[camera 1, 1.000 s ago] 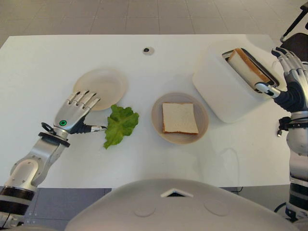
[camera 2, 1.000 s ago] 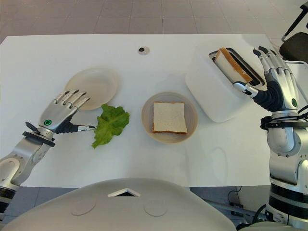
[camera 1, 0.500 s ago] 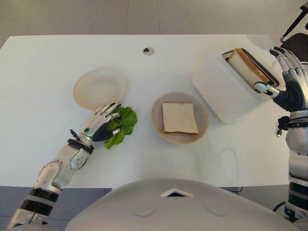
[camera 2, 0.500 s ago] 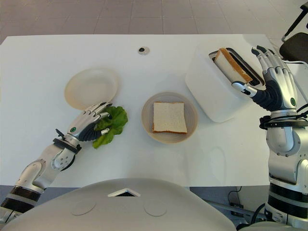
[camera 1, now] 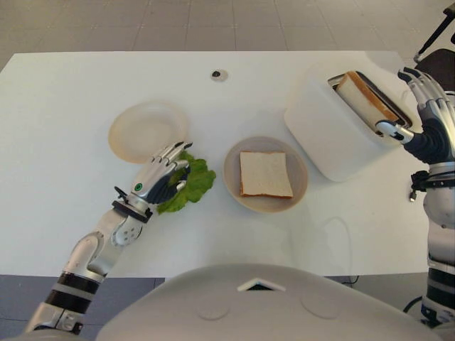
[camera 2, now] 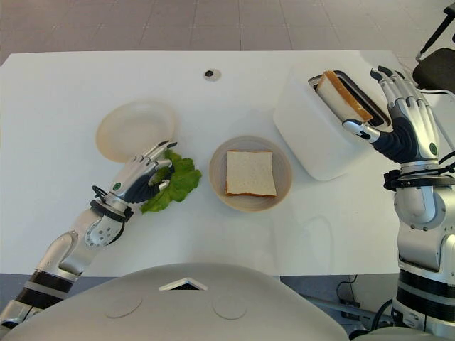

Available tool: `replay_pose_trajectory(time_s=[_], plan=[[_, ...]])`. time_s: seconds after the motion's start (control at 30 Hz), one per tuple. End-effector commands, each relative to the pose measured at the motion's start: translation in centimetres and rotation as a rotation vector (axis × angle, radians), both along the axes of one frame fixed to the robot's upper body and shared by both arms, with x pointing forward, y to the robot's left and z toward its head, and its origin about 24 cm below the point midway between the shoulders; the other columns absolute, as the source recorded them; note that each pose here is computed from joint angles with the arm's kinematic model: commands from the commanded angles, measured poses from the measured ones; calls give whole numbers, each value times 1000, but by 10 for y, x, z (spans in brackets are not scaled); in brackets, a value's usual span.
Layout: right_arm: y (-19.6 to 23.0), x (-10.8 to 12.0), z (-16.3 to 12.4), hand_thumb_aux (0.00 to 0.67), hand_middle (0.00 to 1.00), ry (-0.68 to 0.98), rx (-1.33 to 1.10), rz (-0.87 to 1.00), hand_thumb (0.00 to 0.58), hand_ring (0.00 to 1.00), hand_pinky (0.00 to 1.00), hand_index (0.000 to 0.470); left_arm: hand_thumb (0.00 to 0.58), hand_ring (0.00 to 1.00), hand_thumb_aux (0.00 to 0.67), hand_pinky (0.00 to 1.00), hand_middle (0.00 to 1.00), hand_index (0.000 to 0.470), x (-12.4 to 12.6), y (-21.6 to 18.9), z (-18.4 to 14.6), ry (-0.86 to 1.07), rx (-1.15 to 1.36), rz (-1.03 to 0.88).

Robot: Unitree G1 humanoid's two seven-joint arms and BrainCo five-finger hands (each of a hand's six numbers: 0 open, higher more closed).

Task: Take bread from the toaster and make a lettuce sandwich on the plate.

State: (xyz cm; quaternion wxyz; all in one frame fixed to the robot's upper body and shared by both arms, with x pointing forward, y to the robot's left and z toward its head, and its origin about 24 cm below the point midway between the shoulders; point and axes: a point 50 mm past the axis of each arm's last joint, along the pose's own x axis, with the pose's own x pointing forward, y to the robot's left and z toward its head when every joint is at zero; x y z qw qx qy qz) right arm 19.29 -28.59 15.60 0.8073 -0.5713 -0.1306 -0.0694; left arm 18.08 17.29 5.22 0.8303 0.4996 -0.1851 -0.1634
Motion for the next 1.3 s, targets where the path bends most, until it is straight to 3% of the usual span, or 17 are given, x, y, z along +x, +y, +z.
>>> replay_pose_trajectory(time_s=[0.03,0.3,0.33,0.37,0.57,0.6,0.63,0.67,0.7,0.73,0.77,0.8,1.1,1.3], plan=[[1,3,1,0,0,1,-2,13,0,0,0,0,580,0,670,0,0,470,1,-4,15,-39,-88,-16],[2,9,3,0,0,-6,-4,28,0,0,0,0,580,0,670,0,0,470,6,-20,6,2,-81,-74],[2,10,3,0,0,-8,-5,29,0,0,0,0,511,0,439,0,0,308,7,-17,0,29,-32,-62],[2,10,4,0,0,-10,-5,28,0,0,0,0,0,0,0,0,0,0,7,-11,-8,52,48,-49],[3,8,1,0,0,-3,-2,26,0,0,0,0,0,0,0,0,0,0,-1,21,-30,121,295,35],[2,8,1,0,0,-3,-2,25,0,0,0,0,58,0,34,0,0,24,-2,25,-33,124,314,48],[2,8,1,0,0,-1,-2,23,0,0,0,0,316,0,218,0,0,153,-4,29,-37,132,338,62],[1,8,1,0,0,1,-2,23,0,0,0,0,363,0,260,0,0,182,-5,33,-41,138,358,72],[1,8,1,0,0,3,-2,24,0,0,0,0,460,0,365,0,0,256,-6,34,-44,144,368,76],[1,8,1,0,0,4,-2,25,0,0,0,0,487,0,402,0,0,282,-6,33,-46,148,370,75],[1,8,1,0,0,4,-2,26,0,0,0,0,546,0,507,0,0,356,-6,30,-47,146,360,67],[1,8,1,0,0,4,-2,27,0,0,0,0,580,0,670,0,0,470,-6,27,-48,143,348,58],[3,8,0,0,0,8,0,32,0,0,0,0,580,0,670,0,0,470,-4,13,-34,53,241,20],[5,9,0,0,0,-1,3,38,0,0,0,0,580,0,670,0,0,470,10,-26,4,-26,-80,-75]])
